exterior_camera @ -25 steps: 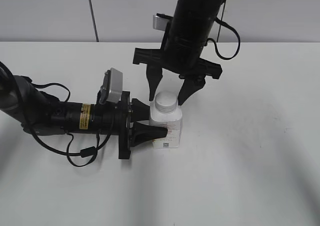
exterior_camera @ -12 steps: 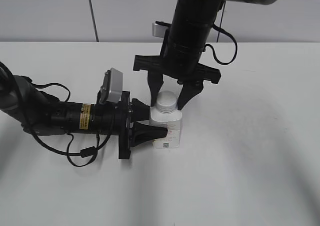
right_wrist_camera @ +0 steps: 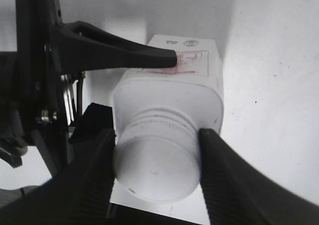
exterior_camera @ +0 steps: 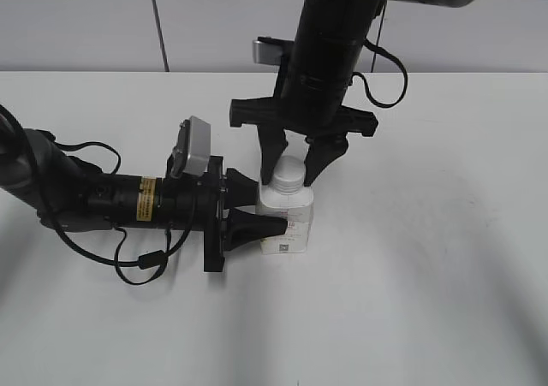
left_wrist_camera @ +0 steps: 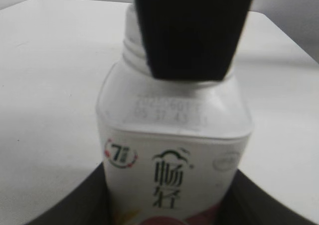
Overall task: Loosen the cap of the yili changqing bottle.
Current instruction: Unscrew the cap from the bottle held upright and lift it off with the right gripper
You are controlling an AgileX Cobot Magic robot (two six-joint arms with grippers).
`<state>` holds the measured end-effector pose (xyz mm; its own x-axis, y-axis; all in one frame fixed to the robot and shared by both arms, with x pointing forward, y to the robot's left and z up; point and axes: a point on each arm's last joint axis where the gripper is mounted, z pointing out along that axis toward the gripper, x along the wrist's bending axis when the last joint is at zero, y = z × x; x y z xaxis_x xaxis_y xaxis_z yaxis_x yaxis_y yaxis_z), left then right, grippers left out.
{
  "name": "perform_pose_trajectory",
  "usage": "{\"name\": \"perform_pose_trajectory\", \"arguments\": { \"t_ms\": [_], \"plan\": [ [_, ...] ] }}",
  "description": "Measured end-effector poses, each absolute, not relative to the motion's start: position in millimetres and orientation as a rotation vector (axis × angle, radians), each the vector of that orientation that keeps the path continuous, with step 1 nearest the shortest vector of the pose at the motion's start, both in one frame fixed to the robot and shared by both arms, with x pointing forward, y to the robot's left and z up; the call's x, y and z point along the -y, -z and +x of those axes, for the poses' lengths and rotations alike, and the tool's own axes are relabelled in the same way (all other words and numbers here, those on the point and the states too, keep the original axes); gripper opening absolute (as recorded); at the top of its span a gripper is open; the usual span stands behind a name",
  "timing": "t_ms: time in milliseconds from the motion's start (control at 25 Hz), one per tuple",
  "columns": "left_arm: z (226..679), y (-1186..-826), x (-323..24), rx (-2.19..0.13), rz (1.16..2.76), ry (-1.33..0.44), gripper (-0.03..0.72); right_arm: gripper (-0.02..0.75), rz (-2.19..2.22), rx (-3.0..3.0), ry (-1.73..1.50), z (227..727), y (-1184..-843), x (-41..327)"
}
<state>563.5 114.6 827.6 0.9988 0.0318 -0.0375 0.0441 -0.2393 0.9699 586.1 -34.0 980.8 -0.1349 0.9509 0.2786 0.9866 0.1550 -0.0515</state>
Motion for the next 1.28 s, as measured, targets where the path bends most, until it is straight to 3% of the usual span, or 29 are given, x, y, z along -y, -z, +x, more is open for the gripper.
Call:
{"name": "perform_pose_trajectory", "arguments": {
  "t_ms": [680, 1280],
  "plan": [
    [563.7, -827.6, -114.9, -0.06, 1.813, 0.014, 0.333, 0.401, -0.502, 2.946, 0.344, 586.1, -980.5, 36.0],
    [563.8, -827.5, -114.9, -0.06, 1.814, 0.013, 0.332, 0.4, -0.143, 3.055, 0.302, 587.6, -980.2, 37.8]
  ]
}}
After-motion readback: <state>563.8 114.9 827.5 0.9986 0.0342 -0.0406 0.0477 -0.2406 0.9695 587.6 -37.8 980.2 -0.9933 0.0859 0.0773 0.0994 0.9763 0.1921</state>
